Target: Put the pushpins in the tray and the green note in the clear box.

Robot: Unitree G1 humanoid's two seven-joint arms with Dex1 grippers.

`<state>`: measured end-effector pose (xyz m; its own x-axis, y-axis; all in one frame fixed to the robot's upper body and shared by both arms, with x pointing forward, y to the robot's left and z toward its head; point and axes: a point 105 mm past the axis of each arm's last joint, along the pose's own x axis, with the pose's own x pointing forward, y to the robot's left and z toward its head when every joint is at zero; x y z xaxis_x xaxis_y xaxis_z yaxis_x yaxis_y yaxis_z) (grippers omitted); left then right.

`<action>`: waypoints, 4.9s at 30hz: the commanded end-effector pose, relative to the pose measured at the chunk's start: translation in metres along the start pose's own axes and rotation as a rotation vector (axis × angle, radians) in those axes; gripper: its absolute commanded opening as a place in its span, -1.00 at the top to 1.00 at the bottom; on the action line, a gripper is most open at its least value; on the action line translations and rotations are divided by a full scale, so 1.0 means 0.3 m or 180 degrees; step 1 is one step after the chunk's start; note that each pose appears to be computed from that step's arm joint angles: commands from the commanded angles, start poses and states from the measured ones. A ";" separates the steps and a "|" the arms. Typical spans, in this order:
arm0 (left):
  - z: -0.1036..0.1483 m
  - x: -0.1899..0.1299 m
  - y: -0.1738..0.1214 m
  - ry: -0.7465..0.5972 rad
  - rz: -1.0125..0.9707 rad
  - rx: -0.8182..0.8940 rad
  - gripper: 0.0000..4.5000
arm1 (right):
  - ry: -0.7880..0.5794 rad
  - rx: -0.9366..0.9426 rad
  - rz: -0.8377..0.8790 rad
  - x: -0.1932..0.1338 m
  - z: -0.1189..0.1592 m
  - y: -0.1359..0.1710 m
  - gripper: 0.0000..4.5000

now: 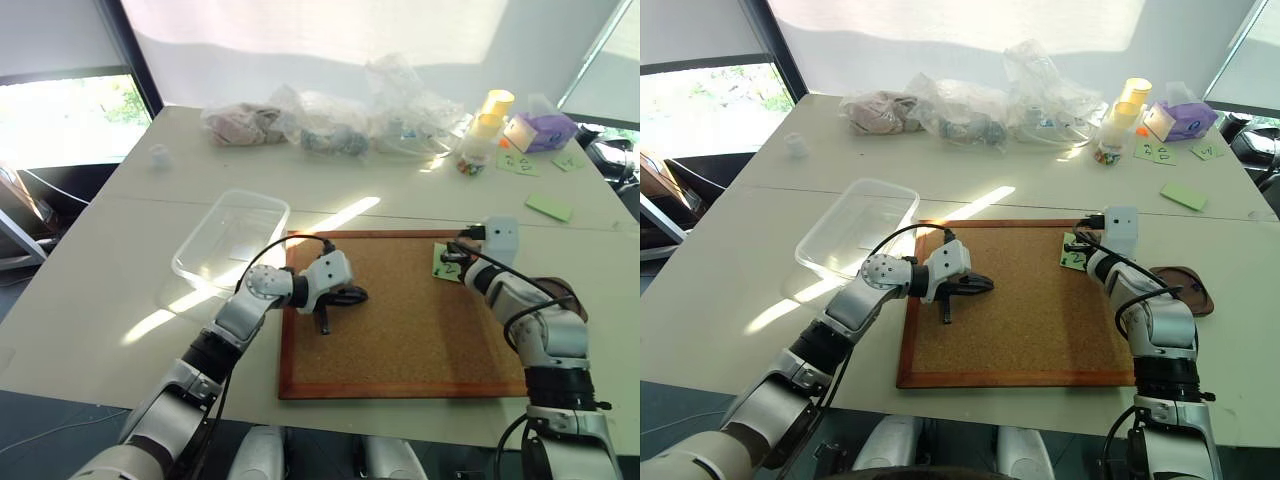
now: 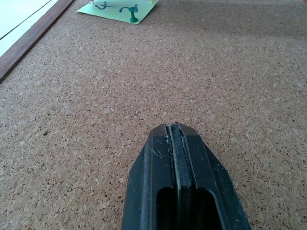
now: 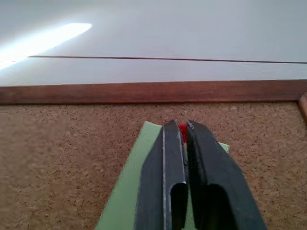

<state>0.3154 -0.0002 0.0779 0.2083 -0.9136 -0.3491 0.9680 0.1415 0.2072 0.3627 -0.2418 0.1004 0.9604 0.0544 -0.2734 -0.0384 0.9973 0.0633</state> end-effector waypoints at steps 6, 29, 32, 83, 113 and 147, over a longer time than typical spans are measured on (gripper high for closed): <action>-0.108 -0.004 -0.029 0.0441 -0.0062 -0.0075 1.00 | -0.0294 0.0017 -0.0030 -0.013 0.066 -0.012 0.99; -0.134 -0.016 -0.049 0.0597 -0.0125 -0.0364 1.00 | -0.0825 -0.0127 -0.0167 -0.059 0.089 -0.023 0.99; -0.132 -0.020 -0.051 0.0596 -0.0132 -0.0347 1.00 | -0.1075 -0.0120 -0.0478 -0.130 0.122 -0.082 0.99; -0.096 -0.009 -0.032 0.0395 -0.0046 -0.0168 1.00 | -0.0391 0.0948 -0.1198 -0.365 -0.058 -0.313 -0.99; -0.099 -0.010 -0.038 0.0411 -0.0060 -0.0138 1.00 | 0.0098 -0.0402 -0.1247 -0.349 -0.106 -0.304 -0.99; -0.101 -0.019 -0.047 0.0413 -0.0080 -0.0154 1.00 | -0.0421 -0.0021 0.0036 -0.225 -0.041 -0.017 -0.99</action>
<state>0.3114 0.0041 0.0778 0.2173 -0.9009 -0.3758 0.9652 0.1409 0.2205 0.2907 -0.2540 0.1010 0.9836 0.0434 -0.1751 -0.0333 0.9976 0.0600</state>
